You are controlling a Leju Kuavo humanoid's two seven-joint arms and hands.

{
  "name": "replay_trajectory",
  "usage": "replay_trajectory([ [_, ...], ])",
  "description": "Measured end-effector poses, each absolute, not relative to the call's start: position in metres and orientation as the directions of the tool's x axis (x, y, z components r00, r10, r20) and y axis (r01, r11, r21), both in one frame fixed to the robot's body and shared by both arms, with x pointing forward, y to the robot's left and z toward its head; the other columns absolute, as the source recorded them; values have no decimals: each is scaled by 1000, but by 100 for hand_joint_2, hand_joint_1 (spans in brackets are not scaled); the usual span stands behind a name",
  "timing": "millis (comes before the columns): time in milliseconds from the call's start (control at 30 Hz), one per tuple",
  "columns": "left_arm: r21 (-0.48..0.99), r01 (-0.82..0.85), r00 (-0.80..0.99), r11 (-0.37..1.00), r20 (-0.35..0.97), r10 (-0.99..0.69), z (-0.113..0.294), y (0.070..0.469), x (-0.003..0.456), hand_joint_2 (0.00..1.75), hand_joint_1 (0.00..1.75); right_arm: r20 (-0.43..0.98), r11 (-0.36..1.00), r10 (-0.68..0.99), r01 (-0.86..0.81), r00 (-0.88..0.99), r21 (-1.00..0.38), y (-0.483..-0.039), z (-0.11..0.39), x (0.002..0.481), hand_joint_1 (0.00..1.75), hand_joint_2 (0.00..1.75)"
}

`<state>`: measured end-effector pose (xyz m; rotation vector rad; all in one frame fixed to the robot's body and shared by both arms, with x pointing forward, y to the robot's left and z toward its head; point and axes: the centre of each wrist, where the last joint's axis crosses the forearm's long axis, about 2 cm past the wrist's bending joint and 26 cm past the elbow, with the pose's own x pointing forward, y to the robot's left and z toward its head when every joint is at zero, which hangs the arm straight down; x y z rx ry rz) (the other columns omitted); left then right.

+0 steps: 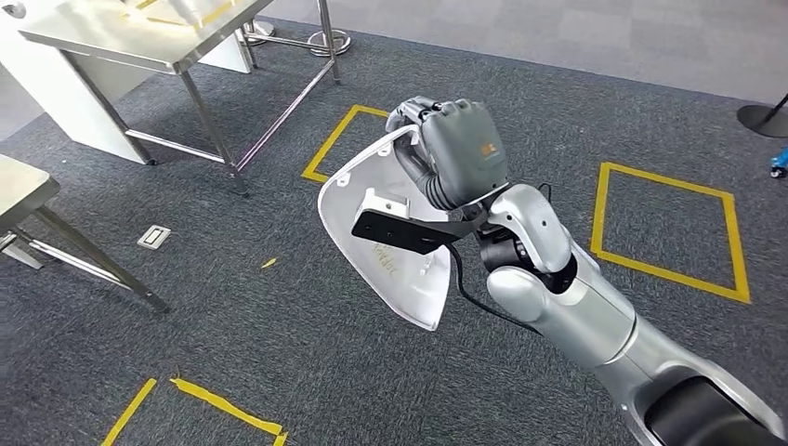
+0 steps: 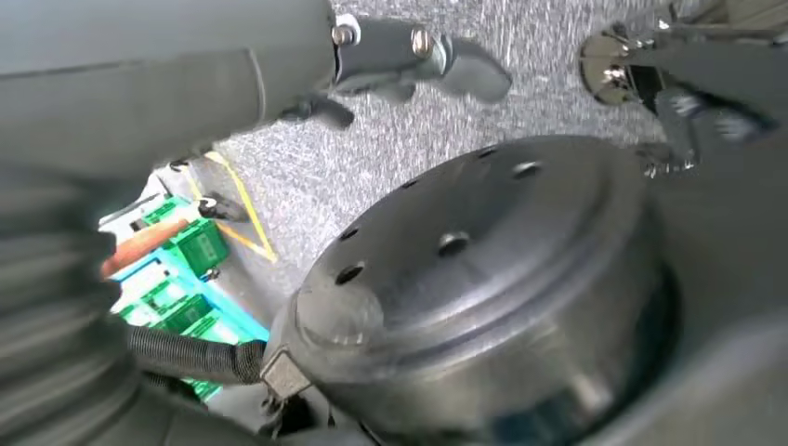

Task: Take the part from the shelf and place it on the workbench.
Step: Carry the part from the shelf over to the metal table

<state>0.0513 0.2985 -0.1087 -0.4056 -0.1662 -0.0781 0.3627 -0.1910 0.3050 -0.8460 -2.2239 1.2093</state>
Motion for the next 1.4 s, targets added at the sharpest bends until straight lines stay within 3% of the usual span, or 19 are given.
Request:
replay_trajectory([
  [1400,-383,203,975,901,163,-150,-104,285,80,175,0,96,415,752,355,-653,-838,-198,319,347,175,175],
])
